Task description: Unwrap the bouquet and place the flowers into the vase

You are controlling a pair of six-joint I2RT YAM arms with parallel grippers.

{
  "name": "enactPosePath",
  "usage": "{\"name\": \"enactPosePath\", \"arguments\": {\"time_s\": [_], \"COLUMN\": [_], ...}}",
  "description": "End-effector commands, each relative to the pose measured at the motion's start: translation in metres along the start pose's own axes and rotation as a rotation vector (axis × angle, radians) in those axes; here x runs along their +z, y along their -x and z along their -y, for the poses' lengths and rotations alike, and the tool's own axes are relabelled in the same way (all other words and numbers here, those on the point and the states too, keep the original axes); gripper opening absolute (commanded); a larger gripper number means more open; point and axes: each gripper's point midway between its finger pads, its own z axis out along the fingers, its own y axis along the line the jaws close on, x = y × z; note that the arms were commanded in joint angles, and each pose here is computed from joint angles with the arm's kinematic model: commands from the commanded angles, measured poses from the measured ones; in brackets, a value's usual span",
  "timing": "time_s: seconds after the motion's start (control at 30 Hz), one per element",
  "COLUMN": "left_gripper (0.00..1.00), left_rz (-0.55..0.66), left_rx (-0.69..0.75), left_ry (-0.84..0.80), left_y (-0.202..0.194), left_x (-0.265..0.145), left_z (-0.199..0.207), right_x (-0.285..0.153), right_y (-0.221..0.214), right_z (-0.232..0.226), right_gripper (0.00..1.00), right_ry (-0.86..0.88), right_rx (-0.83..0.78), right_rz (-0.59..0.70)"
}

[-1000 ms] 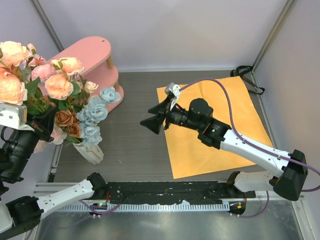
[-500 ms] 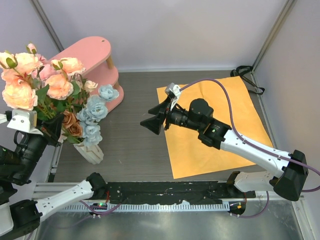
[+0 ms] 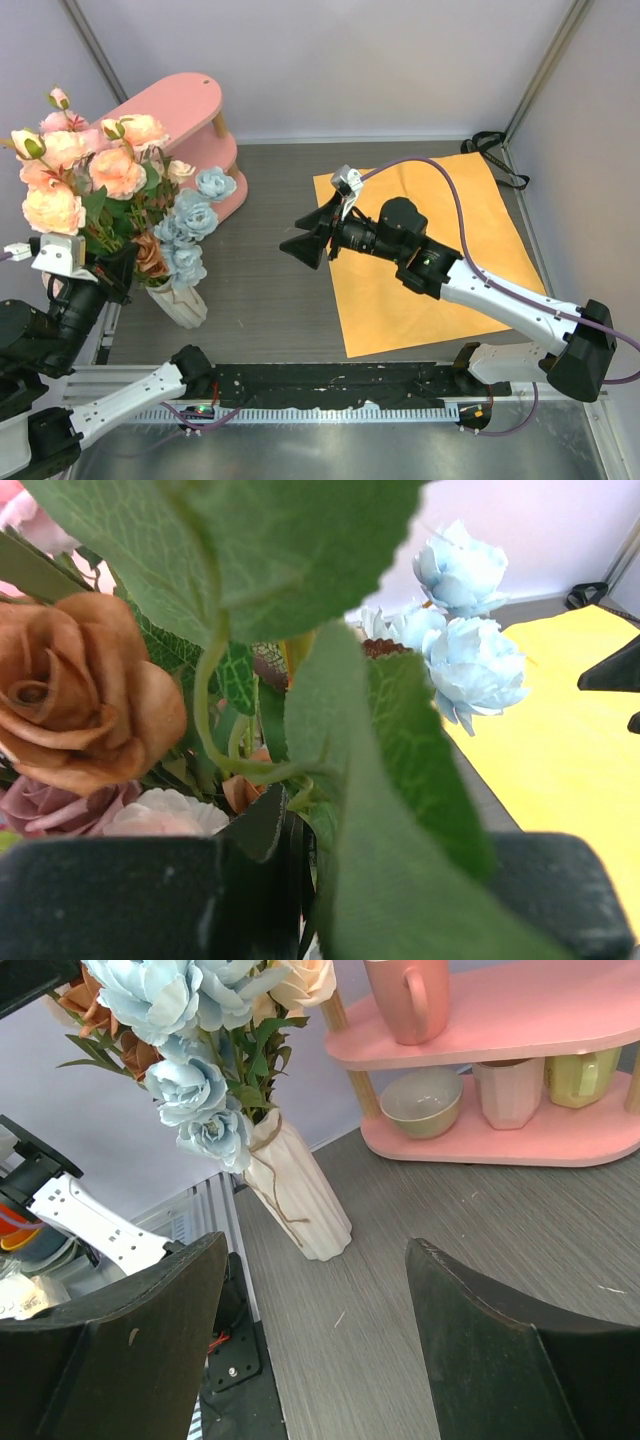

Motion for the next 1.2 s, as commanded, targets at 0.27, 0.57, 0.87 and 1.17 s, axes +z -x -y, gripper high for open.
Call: {"name": "enactPosePath", "arguments": {"time_s": [0.27, 0.57, 0.87, 1.17], "left_gripper": [0.01, 0.44, 0.63, 0.48], "left_rz": [-0.048, -0.031, 0.011, 0.046], "left_rx": [-0.072, -0.138, -0.244, -0.267], "left_ry": [0.035, 0.023, -0.003, -0.013], "left_y": [-0.034, -0.034, -0.001, 0.007], "left_x": [-0.005, -0.016, -0.027, -0.028], "left_z": [-0.004, -0.009, -0.011, -0.011], "right_x": [0.002, 0.001, 0.003, 0.006], "right_y": [0.010, 0.008, 0.003, -0.001], "right_z": [-0.004, -0.006, -0.004, -0.003], "right_gripper": [0.78, 0.78, 0.78, 0.78], "right_ry": [0.026, 0.031, 0.033, 0.036], "right_rx": [0.007, 0.012, 0.029, 0.038], "right_rz": [0.046, 0.041, 0.029, 0.020]}}
